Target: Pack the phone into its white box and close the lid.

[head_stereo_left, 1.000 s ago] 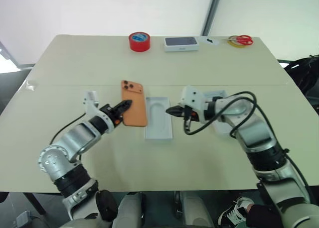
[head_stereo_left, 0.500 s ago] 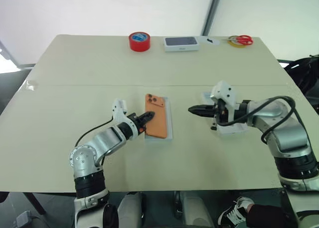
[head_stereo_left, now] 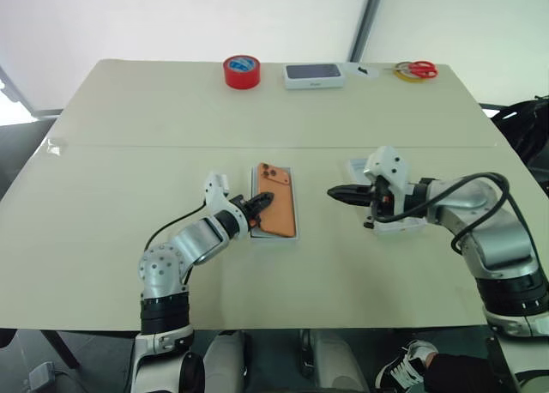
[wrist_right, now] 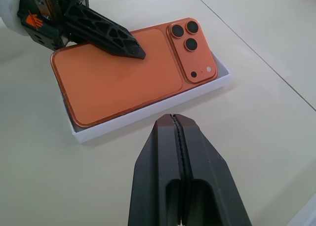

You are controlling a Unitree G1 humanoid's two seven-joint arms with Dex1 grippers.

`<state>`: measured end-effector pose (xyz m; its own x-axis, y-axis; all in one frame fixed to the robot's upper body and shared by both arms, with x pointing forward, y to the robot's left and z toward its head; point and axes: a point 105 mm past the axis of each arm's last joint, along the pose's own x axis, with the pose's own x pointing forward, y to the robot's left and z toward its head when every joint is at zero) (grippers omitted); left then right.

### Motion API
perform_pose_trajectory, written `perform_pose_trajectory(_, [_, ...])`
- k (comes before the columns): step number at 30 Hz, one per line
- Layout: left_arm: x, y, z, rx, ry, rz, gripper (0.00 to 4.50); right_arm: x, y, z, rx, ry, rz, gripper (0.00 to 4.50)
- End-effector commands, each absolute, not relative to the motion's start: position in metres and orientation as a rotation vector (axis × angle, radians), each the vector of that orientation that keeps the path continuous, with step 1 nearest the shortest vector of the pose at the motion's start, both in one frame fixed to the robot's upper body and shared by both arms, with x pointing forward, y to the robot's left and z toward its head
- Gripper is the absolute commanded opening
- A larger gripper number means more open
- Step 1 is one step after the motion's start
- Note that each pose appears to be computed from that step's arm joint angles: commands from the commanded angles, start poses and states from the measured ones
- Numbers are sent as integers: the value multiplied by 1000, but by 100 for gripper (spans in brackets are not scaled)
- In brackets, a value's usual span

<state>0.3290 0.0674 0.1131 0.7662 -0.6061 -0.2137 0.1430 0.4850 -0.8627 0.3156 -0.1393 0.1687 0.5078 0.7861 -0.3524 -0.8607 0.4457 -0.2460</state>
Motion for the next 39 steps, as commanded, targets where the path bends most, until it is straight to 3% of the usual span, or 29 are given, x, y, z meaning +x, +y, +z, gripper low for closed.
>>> perform_pose_trajectory(1, [329,64,127,-948,500,-530,169,313,-134,179,-465,147,1045,0])
perform_pose_trajectory(6, [324,70,143,-915,450,-568,417,313,-131,177,-483,150,1052,0])
perform_pose_trajectory(21, [311,132,166,-586,355,-487,417,339,-117,153,-580,236,937,0])
perform_pose_trajectory(24, [315,151,160,-427,346,-393,340,349,-115,146,-584,274,882,0])
perform_pose_trajectory(28, [320,164,136,-92,405,-332,148,352,-102,134,-621,311,873,0])
perform_pose_trajectory(31, [323,155,126,18,429,-376,3,351,-95,133,-644,312,874,0])
perform_pose_trajectory(39, [332,112,109,84,468,-528,3,350,-78,125,-690,319,876,0])
